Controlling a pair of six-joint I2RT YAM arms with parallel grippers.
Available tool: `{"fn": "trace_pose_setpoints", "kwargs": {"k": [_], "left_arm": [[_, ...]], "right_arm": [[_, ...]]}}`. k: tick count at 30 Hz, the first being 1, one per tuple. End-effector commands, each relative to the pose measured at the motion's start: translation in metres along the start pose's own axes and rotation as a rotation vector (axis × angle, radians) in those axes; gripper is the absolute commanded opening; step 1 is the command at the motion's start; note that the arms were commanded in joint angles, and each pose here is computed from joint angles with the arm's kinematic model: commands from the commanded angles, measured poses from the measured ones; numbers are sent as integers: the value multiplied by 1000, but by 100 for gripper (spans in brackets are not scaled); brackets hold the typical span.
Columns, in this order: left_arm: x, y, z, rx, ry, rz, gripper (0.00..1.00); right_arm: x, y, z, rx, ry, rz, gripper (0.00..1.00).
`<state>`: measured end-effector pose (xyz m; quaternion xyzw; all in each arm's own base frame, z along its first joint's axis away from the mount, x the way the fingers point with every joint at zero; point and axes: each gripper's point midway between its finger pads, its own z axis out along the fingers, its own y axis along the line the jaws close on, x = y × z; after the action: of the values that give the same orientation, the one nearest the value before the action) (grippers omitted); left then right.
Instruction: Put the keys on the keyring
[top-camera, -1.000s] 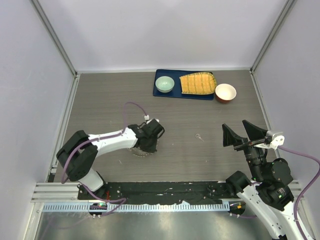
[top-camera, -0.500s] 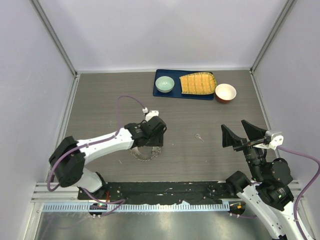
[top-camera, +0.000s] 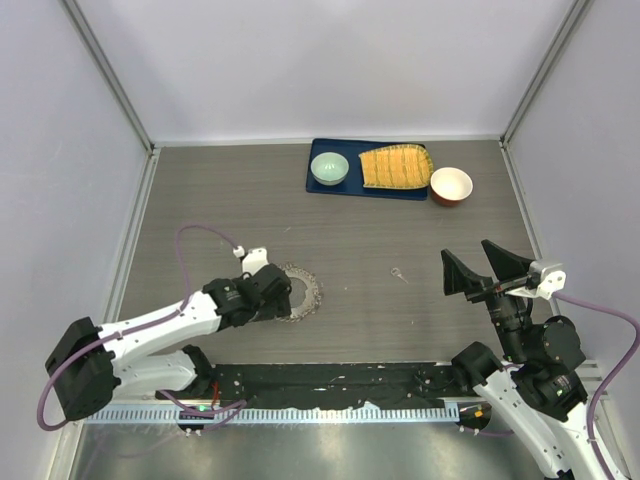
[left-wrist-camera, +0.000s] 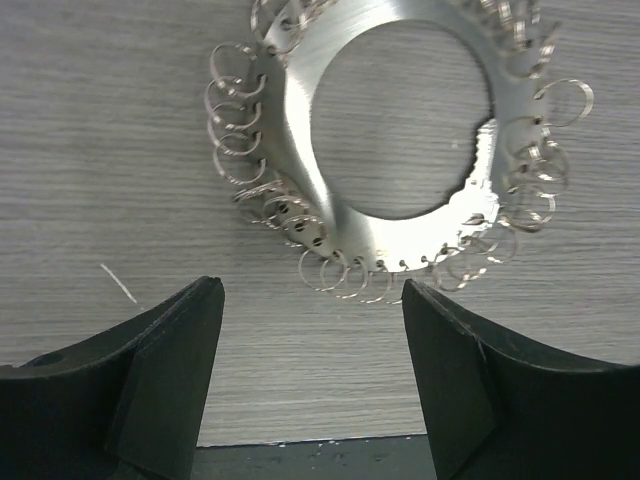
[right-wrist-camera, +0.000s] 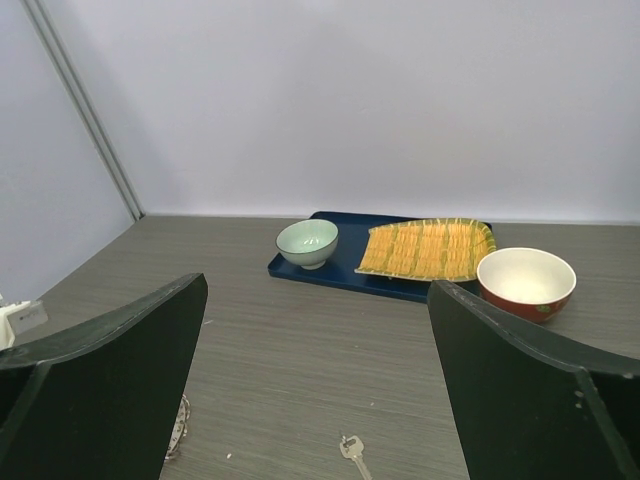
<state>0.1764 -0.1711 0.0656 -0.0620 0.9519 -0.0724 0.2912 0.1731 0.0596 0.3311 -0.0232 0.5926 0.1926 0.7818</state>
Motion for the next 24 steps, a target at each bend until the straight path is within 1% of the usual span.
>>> {"fn": "trace_pose_setpoints", "kwargs": {"k": [1,4,5,7,8,12,14,18,19,22,23,24], "left_arm": [[-2,-7,4,55,-19,-130,77],[4,-18,12,104,2,-146,76],[5,-28,14,146,12,-155,75],[10,-37,21,164,41,-157,75],[10,-48,22,204,55,-161,75],[14,-75,31,255,118,-147,72],[10,-91,28,314,122,-146,72],[-8,-123,20,431,93,-143,72],[-10,-127,19,437,95,-132,72],[-20,-131,14,447,66,-101,72],[-22,-128,14,433,50,-94,72],[-25,-115,17,374,27,-73,72]], "right_arm": [[-12,5,2,-23,-47,8,100],[-12,5,2,-23,-47,8,100],[-12,4,2,-21,-47,6,100],[-12,4,2,-21,-47,6,100],[-12,4,2,-21,-47,6,100],[-12,4,1,-18,-49,6,100],[-12,4,1,-21,-49,7,100],[-11,4,1,-20,-46,6,100],[-11,4,1,-20,-46,5,100],[-12,5,1,-26,-47,2,100],[-12,5,1,-27,-48,4,100],[-12,6,1,-30,-48,2,100]]}}
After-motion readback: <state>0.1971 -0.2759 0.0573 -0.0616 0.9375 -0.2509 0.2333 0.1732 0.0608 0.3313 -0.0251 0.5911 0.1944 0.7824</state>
